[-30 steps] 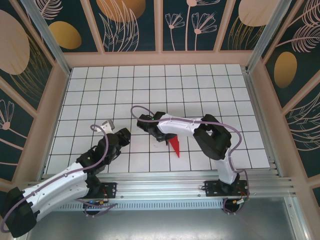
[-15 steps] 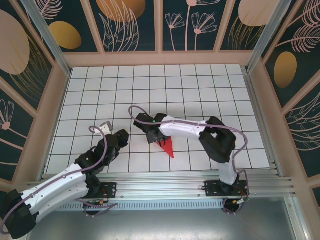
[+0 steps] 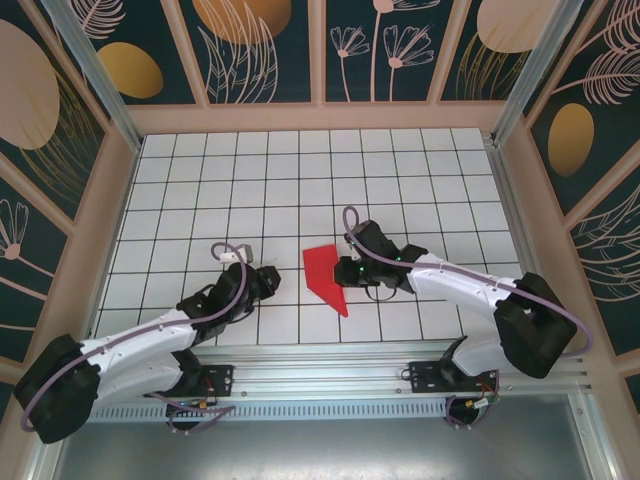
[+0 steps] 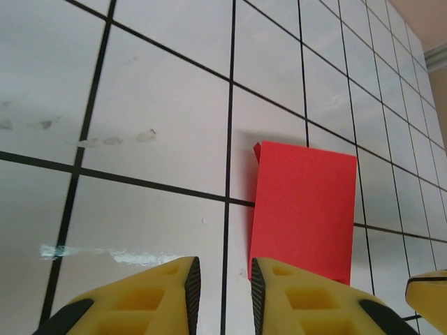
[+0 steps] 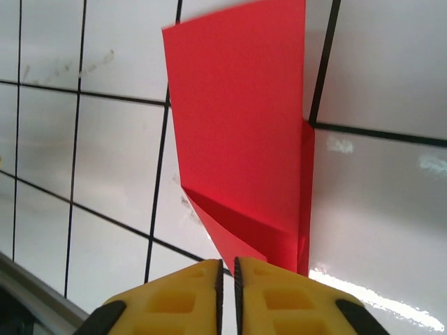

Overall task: Fold a paper plane with a square sheet of paper (pick it up from the middle)
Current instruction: Turn over the paper at the center of the table, then fold the wing for the fifth time at the center of the table.

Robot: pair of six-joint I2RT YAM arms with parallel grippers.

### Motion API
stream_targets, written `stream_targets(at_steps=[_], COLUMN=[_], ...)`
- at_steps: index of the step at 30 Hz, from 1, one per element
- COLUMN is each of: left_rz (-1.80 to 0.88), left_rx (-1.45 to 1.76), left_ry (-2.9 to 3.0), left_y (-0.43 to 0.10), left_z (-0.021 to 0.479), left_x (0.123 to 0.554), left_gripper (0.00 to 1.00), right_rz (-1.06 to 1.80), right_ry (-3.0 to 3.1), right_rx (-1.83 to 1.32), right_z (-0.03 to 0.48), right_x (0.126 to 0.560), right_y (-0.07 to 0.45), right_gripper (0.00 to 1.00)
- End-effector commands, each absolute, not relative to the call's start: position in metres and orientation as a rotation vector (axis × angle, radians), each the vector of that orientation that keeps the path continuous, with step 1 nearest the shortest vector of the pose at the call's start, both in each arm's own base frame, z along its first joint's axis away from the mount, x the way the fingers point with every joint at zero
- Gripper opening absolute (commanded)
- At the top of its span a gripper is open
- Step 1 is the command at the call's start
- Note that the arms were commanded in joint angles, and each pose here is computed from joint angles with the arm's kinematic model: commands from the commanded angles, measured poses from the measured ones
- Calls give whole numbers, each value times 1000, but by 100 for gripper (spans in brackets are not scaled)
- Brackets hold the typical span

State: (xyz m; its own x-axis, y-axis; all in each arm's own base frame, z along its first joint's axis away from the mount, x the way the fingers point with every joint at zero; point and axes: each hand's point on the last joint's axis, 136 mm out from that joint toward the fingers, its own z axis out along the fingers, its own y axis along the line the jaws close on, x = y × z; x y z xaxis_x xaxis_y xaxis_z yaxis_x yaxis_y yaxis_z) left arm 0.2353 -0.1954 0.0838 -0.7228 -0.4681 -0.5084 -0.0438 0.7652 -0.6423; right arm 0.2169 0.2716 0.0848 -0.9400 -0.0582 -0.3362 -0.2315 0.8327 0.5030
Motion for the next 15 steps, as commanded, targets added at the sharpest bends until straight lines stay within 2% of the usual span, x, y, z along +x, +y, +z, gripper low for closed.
stream_targets(at_steps=[1, 5, 15], left_rz=[-979, -1030, -1056], left_rx=[-317, -302, -299], left_ry=[2264, 2324, 2375], left_y=[-227, -243, -255], left_z=[97, 83, 71], left_x=[239, 238, 237], left_gripper=[28, 28, 28], right_rz=[1011, 1003, 999], right_ry=[2631, 2669, 2732], right_rx=[-300, -305, -284], right_z=[99, 86, 59], right_x=[212, 212, 219], right_y=[289, 286, 282], right_gripper=[12, 8, 6])
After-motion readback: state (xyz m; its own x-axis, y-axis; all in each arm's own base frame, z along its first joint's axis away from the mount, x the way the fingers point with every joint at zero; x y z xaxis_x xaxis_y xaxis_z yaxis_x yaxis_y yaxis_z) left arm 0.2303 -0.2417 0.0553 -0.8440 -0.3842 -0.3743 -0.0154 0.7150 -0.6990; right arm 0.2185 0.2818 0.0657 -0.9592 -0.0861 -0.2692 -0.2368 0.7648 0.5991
